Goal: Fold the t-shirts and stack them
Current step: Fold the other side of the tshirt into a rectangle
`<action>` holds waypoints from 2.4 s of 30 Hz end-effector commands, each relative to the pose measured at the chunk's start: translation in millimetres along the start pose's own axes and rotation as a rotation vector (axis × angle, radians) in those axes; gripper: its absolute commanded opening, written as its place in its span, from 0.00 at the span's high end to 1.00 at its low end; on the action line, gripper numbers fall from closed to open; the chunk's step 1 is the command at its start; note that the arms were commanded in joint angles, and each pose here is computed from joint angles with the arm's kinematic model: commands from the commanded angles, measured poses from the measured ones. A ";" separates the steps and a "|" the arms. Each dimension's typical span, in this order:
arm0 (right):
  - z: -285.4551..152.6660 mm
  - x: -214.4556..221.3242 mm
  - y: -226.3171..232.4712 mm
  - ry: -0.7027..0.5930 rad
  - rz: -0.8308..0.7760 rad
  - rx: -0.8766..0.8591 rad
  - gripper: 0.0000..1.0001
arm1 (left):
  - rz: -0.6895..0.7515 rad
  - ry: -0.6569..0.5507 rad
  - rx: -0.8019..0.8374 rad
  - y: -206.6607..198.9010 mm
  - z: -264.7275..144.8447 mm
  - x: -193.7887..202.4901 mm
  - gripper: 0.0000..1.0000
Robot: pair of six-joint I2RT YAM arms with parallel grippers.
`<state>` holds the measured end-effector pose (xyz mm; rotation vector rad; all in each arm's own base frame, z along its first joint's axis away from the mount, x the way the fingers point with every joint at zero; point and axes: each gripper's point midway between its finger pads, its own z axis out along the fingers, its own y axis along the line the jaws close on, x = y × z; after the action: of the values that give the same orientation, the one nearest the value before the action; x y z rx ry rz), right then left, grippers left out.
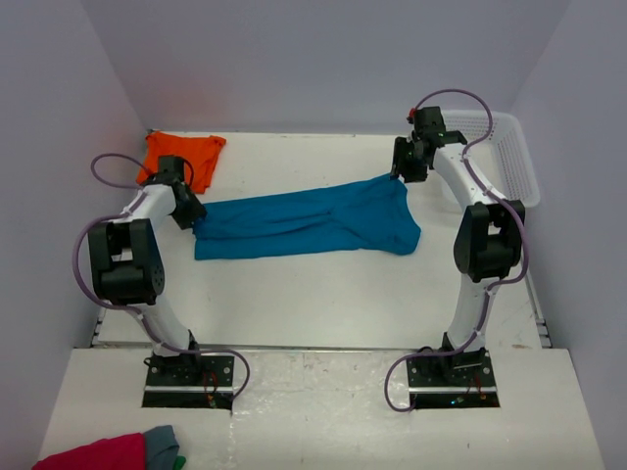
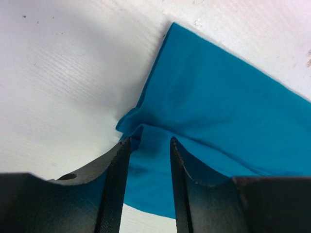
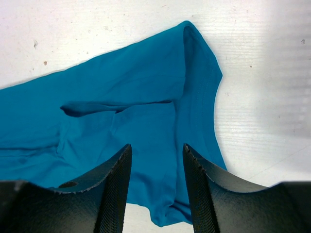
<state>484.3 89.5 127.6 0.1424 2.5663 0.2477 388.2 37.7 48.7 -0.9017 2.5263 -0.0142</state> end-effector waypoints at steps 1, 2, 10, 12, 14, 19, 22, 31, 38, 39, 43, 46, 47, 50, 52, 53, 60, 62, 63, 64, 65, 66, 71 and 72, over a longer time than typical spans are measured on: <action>-18.1 -11.0 3.7 -0.044 -0.012 -0.030 0.53 | 0.008 -0.040 0.043 -12.5 -8.3 -22.9 0.61; -18.1 -11.3 3.8 -0.045 -0.012 -0.031 0.53 | 0.006 -0.041 0.049 -13.9 -9.1 -23.7 0.62; -14.8 -10.3 2.6 -0.041 -0.006 -0.025 0.53 | 0.002 -0.031 0.075 -16.4 -11.4 -18.4 0.80; -14.8 -10.6 2.7 -0.042 -0.007 -0.025 0.52 | 0.001 -0.025 0.071 -14.7 -12.5 -17.0 0.77; -16.5 -10.7 3.1 -0.043 -0.007 -0.027 0.52 | 0.001 -0.032 0.059 -12.3 -14.3 -18.1 0.69; -13.3 -7.0 3.0 -0.031 -0.006 -0.034 0.52 | 0.000 -0.057 0.008 -2.8 -19.3 -22.6 0.64; -12.3 -6.0 1.4 -0.030 -0.002 -0.030 0.52 | 0.002 -0.050 0.014 -2.8 -19.3 -19.6 0.64; -16.7 -7.3 2.9 -0.040 -0.004 -0.033 0.52 | -0.001 -0.007 0.021 -0.5 -7.4 -3.9 0.66; -20.9 -10.8 2.1 -0.052 -0.002 -0.039 0.52 | -0.001 -0.003 0.015 -0.9 -1.8 -4.7 0.66; -21.3 -10.2 2.3 -0.050 -0.002 -0.040 0.52 | 0.001 -0.002 0.015 -1.7 -1.2 -4.8 0.66; -20.4 -9.2 2.2 -0.046 -0.002 -0.041 0.52 | -0.001 0.009 0.020 -2.8 3.3 -3.3 0.68; -18.8 -8.5 0.0 -0.044 0.000 -0.033 0.52 | -0.002 0.012 0.027 -4.1 4.0 -2.7 0.75; -18.5 -9.0 -0.7 -0.044 0.002 -0.032 0.52 | -0.002 0.012 0.027 -4.1 3.5 -2.6 0.77; -15.6 -8.6 -3.7 -0.041 0.005 -0.019 0.52 | 0.001 0.008 0.034 -5.2 1.5 -2.8 0.97; -9.0 -6.6 -6.2 -0.029 0.006 -0.012 0.52 | 0.002 0.005 0.040 -6.2 -2.6 -4.2 1.00; -6.3 -7.6 -8.5 -0.024 0.010 -0.008 0.52 | 0.002 0.005 0.040 -5.4 -4.1 -3.8 1.00; 33.0 0.1 -18.1 0.095 0.082 0.004 0.52 | 0.012 -0.017 0.076 -7.5 -23.7 -3.9 1.00; 43.7 4.5 -7.8 0.133 0.101 -0.054 0.52 | 0.017 -0.019 0.085 -7.5 -27.1 -2.2 1.00; 47.1 8.0 -3.9 0.154 0.123 -0.073 0.52 | 0.017 -0.017 0.091 -8.4 -28.2 -1.1 1.00; 51.2 9.7 -1.6 0.164 0.137 -0.085 0.52 | 0.015 -0.018 0.101 -9.3 -30.5 -0.9 1.00; 58.7 11.7 0.3 0.180 0.155 -0.100 0.53 | 0.017 -0.017 0.106 -9.2 -30.4 0.7 1.00; 62.7 13.5 2.3 0.189 0.159 -0.109 0.53 | 0.018 -0.021 0.108 -9.4 -31.5 0.2 1.00; 67.8 14.3 7.4 0.203 0.202 -0.127 0.56 | 0.031 -0.017 0.134 -11.9 -36.4 2.5 1.00; 67.2 13.0 8.8 0.204 0.210 -0.131 0.56 | 0.030 -0.021 0.146 -14.3 -38.9 1.4 1.00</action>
<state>500.5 97.1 36.0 0.3278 2.7841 0.4310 376.5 22.3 67.4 -0.8515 2.5254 -0.1264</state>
